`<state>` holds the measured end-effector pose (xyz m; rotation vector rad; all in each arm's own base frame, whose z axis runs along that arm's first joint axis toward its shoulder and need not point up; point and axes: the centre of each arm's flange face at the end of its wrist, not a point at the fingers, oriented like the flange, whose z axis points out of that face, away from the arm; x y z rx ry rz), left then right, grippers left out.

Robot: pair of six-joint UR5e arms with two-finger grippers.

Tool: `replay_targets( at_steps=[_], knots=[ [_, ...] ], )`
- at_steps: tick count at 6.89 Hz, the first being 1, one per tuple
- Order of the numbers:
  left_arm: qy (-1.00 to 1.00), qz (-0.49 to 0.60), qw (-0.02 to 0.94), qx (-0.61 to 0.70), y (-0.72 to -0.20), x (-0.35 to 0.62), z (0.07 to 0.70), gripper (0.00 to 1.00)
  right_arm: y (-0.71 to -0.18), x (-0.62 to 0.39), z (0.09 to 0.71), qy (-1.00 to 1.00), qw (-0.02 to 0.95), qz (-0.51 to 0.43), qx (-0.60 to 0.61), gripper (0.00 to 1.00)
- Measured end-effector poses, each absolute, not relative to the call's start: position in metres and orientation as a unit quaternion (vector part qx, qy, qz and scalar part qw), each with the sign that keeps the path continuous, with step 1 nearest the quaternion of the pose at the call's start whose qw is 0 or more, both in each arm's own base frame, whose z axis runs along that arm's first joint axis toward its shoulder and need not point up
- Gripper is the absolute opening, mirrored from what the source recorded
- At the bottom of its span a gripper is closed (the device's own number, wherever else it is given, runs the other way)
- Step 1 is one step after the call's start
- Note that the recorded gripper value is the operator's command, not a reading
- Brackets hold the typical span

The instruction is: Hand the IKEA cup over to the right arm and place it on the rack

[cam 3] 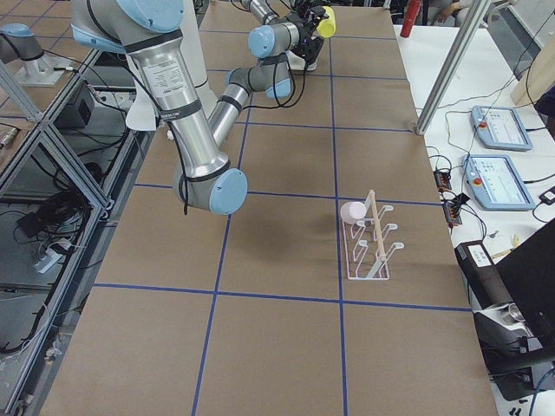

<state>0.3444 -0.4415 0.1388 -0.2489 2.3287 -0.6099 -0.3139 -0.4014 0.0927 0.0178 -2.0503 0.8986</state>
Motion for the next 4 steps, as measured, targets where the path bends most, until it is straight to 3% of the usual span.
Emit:
replay_targets(
  at_steps=[4],
  knots=[
    [0.896, -0.231, 0.364, -0.102, -0.440, 0.352, 0.131, 0.00, -0.418, -0.307, 0.098, -0.818, 0.439, 0.371, 0.027, 1.00]
  ],
)
